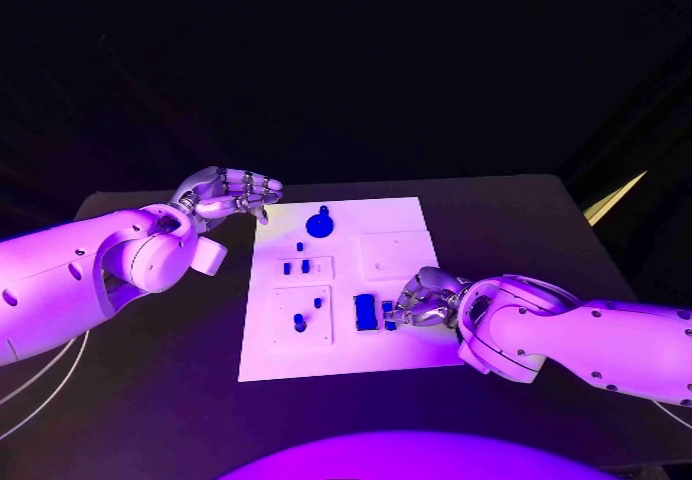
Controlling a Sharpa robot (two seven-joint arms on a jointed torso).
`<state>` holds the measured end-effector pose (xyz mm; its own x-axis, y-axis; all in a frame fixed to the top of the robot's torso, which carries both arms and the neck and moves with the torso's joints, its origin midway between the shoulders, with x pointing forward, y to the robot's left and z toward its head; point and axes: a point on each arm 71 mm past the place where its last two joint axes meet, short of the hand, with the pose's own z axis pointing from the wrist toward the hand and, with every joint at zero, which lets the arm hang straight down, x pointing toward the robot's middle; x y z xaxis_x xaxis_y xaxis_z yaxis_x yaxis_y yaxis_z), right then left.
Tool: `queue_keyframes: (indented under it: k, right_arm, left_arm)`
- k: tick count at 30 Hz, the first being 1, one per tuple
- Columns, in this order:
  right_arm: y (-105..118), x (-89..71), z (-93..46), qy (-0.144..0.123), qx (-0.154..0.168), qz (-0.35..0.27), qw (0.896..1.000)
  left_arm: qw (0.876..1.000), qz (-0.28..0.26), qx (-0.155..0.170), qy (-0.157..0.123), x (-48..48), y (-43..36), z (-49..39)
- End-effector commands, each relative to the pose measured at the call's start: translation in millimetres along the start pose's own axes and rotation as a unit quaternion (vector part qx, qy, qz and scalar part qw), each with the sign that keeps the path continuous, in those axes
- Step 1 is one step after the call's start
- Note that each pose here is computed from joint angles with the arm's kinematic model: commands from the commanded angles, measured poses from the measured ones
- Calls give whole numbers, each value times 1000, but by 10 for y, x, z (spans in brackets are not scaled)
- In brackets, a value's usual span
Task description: Assemble the parts on the task board
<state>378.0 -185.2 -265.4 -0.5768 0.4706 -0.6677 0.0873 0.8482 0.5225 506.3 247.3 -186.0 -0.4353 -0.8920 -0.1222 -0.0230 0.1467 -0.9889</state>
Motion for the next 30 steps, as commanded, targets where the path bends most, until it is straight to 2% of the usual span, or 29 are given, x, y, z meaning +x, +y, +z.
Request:
queue_keyframes:
  k: [1, 14, 25, 30]
  right_arm:
    - [17, 9, -7, -1, -5, -1, 1000]
    - [32, 13, -24, 1, -15, -4, 1000]
    - [-38, 12, -62, 25, -14, -25, 999]
    - [-58, 6, -68, 26, -11, -26, 999]
  left_arm:
    - [1000, 0, 1, 3, 12, -5, 3]
    - [1000, 0, 0, 2, 6, -2, 2]
    - [1000, 1, 0, 1, 0, 0, 1]
    - [1000, 1, 0, 1, -1, 1, 1]
